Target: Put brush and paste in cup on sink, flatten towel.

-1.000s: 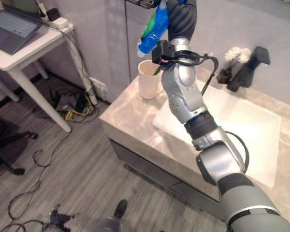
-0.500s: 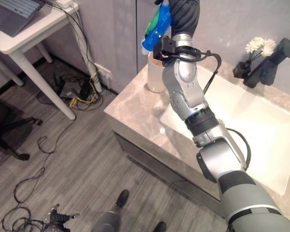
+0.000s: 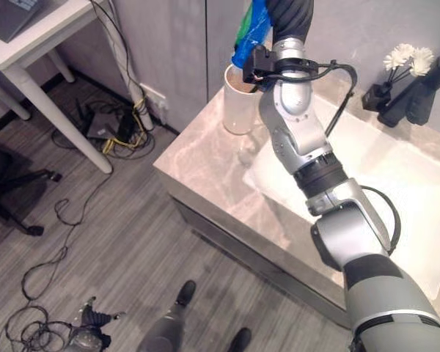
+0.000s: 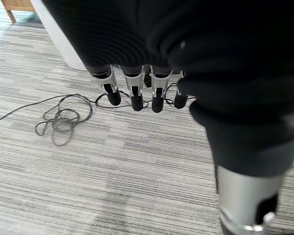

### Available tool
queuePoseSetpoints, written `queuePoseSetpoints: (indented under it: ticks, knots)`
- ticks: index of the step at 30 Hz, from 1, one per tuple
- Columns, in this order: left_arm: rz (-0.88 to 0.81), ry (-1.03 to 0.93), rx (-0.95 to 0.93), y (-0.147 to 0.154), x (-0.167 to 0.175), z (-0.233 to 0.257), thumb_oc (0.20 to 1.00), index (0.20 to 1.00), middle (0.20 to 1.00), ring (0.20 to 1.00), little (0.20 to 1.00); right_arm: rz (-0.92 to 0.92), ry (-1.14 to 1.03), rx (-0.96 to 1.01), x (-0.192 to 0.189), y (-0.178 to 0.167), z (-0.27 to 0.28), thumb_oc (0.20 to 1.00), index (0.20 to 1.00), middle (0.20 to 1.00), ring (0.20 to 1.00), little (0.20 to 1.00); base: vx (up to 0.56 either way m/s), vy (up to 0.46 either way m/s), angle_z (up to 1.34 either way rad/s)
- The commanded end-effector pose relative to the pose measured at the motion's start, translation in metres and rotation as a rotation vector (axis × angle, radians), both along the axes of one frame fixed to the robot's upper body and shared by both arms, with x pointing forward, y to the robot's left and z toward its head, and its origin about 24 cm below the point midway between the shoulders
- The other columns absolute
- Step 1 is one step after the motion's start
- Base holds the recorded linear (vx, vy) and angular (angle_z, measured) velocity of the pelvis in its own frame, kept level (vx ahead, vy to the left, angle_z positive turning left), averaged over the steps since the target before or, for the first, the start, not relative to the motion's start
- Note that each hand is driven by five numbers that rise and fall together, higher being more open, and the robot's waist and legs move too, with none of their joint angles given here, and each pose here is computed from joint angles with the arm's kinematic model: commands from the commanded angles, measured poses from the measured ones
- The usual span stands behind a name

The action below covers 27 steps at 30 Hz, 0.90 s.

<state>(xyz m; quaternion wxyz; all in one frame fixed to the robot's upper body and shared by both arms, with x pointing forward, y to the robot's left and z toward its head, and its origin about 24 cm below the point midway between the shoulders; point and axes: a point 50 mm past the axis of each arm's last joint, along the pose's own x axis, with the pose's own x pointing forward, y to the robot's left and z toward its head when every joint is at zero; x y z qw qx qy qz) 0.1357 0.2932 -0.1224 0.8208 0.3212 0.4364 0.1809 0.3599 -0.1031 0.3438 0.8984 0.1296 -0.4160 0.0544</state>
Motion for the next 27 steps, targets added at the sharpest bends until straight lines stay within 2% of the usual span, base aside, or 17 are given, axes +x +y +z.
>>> queuePoseSetpoints:
  ticks: [1,27]
  knots:
    - [0.007,-0.001,0.059,0.014,-0.001,0.005,1.0,1.0,1.0,1.0,1.0,-0.001,-0.162,-0.002,-0.017,-0.002,0.039,0.2,0.2,0.2,0.2,0.2,0.0,0.0,0.0]
    - [0.01,-0.023,0.041,0.006,0.002,0.004,1.0,1.0,1.0,1.0,1.0,0.037,-0.09,-0.047,-0.01,0.016,0.013,0.2,0.2,0.2,0.2,0.2,0.0,0.0,0.0]
